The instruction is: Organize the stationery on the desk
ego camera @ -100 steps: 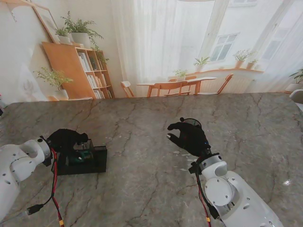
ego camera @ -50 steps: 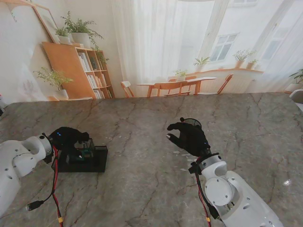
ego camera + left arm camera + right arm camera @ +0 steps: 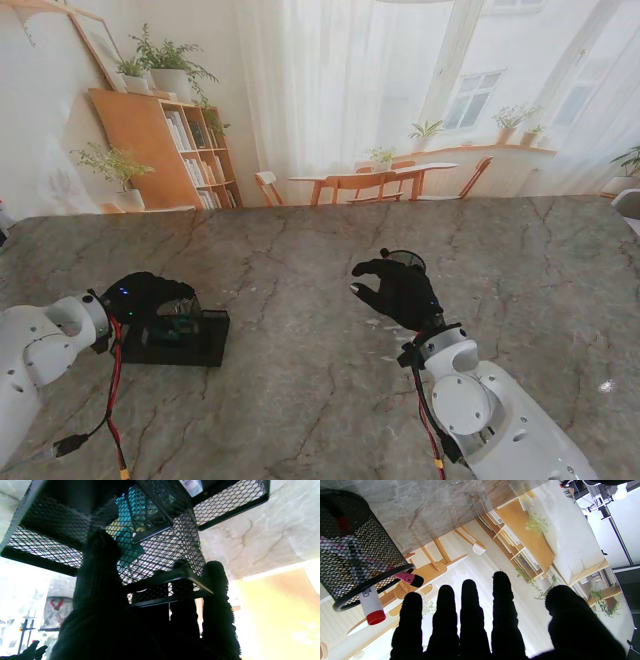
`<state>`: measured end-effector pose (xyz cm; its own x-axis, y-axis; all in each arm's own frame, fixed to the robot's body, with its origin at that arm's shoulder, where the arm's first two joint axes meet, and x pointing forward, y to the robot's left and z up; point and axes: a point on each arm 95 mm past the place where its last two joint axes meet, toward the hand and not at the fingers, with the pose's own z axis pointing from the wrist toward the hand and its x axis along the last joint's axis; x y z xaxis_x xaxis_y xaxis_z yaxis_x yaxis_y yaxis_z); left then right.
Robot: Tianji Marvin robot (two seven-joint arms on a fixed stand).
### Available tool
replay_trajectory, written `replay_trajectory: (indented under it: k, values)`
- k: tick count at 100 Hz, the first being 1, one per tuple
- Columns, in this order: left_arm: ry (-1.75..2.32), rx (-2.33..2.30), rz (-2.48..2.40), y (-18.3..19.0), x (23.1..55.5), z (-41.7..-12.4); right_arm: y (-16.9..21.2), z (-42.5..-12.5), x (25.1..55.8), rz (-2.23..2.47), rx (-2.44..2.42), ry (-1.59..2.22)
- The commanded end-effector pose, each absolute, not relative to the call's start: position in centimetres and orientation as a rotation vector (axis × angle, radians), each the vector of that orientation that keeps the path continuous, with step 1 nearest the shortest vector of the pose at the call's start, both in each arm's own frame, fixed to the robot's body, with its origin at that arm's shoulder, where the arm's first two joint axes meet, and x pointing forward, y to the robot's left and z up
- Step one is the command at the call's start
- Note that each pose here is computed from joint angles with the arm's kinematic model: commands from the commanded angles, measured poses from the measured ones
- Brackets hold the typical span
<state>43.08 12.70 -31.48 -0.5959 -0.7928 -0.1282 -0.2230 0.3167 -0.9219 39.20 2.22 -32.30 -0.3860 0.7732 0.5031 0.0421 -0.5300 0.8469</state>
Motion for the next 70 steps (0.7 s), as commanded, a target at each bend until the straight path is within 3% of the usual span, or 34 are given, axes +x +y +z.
replay_trajectory:
  k: [1,70]
  values:
    - [2.043,-0.905,-1.273,12.1,42.1,-32.7,2.3,-32.5,39.2,1.963,1.350,1.141]
    - [1.994,-0.894,-1.237,12.1,41.5,-28.5,2.4,-32.5,39.2,1.960,1.353,1.142]
